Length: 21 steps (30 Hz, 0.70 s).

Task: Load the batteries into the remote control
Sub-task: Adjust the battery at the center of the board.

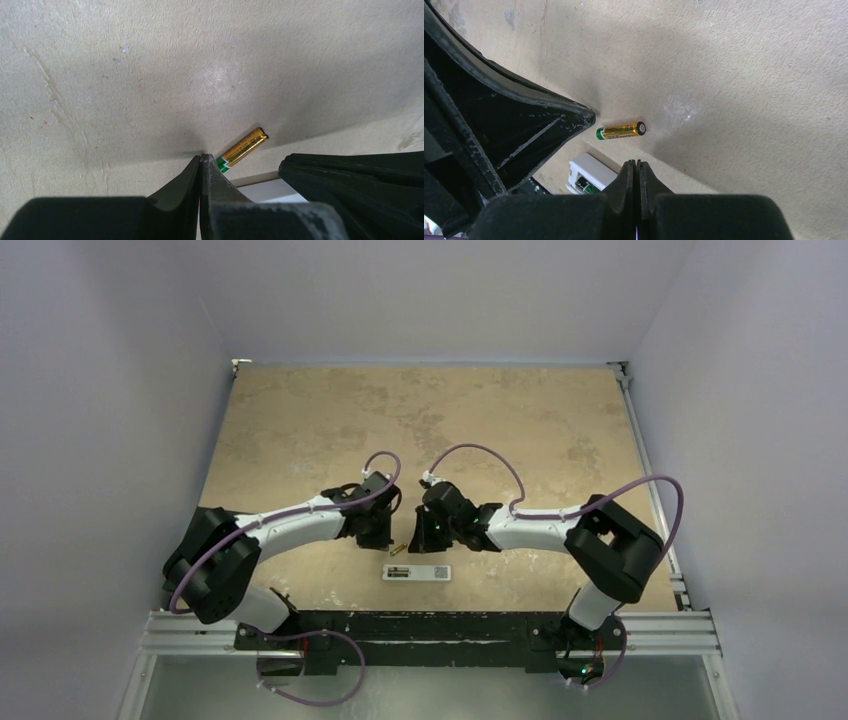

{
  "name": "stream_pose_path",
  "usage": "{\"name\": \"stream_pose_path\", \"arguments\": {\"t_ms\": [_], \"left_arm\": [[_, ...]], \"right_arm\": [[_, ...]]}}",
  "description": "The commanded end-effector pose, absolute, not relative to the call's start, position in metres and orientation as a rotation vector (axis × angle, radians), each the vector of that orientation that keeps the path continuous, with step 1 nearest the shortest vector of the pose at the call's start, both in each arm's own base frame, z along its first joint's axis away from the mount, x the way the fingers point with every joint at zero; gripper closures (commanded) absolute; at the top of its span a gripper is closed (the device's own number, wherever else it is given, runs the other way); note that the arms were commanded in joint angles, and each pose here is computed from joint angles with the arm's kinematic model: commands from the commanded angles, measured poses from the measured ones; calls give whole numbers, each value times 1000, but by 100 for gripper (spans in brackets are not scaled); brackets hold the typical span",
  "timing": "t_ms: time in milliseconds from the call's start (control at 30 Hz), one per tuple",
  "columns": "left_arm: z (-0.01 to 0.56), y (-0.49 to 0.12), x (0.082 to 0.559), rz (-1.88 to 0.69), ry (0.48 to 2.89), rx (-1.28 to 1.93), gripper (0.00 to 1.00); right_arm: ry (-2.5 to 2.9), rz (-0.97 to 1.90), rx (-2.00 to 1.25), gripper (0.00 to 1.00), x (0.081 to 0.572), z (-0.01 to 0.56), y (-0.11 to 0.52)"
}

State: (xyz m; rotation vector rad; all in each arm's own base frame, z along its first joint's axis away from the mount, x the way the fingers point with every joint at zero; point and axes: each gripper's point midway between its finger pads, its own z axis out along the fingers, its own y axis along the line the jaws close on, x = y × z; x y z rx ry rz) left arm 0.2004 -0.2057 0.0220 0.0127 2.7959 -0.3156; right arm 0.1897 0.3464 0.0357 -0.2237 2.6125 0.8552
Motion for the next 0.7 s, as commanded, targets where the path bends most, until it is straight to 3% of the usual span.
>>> {"name": "stream_pose_path", "arguments": {"t_ms": [0, 667], "left_arm": [[18, -210, 200, -352, 2799, 50, 100], [6, -230, 178, -557, 2859, 110, 100]], "right_arm": [[2575, 919, -219, 100, 193, 43, 360], [2607, 878, -190, 100, 200, 26, 365]]}}
